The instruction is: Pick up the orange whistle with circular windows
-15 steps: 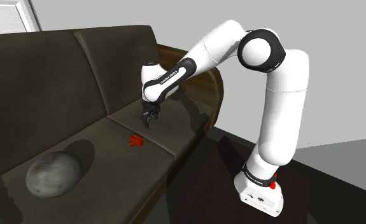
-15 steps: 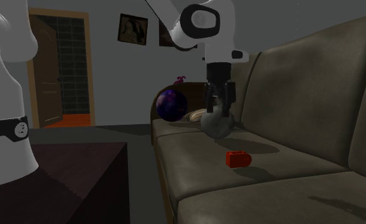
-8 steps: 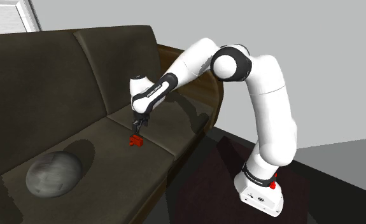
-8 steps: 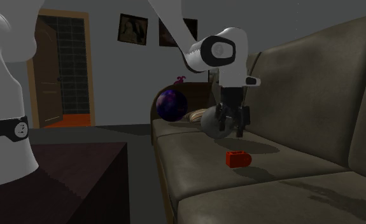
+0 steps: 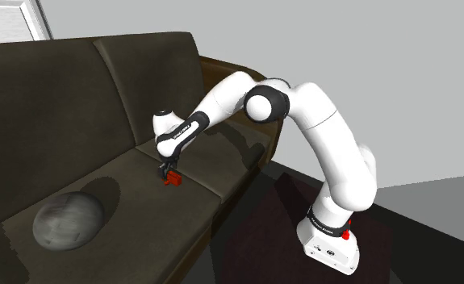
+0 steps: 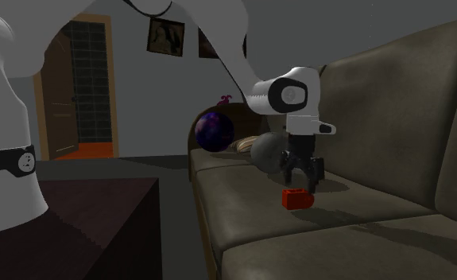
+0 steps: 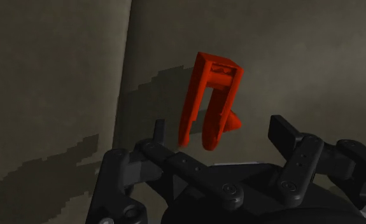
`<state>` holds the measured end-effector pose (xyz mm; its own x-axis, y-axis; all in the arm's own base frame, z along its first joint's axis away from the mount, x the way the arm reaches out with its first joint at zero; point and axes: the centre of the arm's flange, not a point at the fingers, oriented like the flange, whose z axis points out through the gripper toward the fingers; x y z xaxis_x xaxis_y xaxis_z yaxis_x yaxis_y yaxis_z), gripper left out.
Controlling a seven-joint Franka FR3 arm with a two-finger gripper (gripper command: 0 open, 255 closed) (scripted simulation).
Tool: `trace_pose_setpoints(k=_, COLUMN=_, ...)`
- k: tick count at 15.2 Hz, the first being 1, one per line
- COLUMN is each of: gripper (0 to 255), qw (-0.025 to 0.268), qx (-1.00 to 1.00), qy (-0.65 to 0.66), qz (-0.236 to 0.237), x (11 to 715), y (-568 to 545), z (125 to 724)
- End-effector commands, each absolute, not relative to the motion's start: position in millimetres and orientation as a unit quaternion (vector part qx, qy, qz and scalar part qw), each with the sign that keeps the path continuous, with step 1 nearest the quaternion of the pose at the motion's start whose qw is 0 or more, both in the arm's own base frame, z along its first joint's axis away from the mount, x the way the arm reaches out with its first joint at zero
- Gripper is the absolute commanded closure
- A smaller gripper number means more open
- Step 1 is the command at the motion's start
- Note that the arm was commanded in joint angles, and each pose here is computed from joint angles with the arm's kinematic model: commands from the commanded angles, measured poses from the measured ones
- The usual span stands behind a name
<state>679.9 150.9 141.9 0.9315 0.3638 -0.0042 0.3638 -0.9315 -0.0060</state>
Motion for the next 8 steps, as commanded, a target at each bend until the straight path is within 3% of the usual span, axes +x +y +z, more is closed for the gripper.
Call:
trace_pose_setpoints(k=1, gripper=0, qw=0.002, qx=-0.983, qy=-0.186, qz=0.002, x=683, y=152, z=131)
trace_pose_setpoints(k=7, gripper=0, qw=0.002, qx=-0.983, qy=-0.186, qz=0.002, x=682, y=152, z=107)
trace_pose_setpoints(k=8, gripper=255, qw=0.002, qx=-0.983, qy=-0.186, qz=0.002, x=682, y=152, z=107)
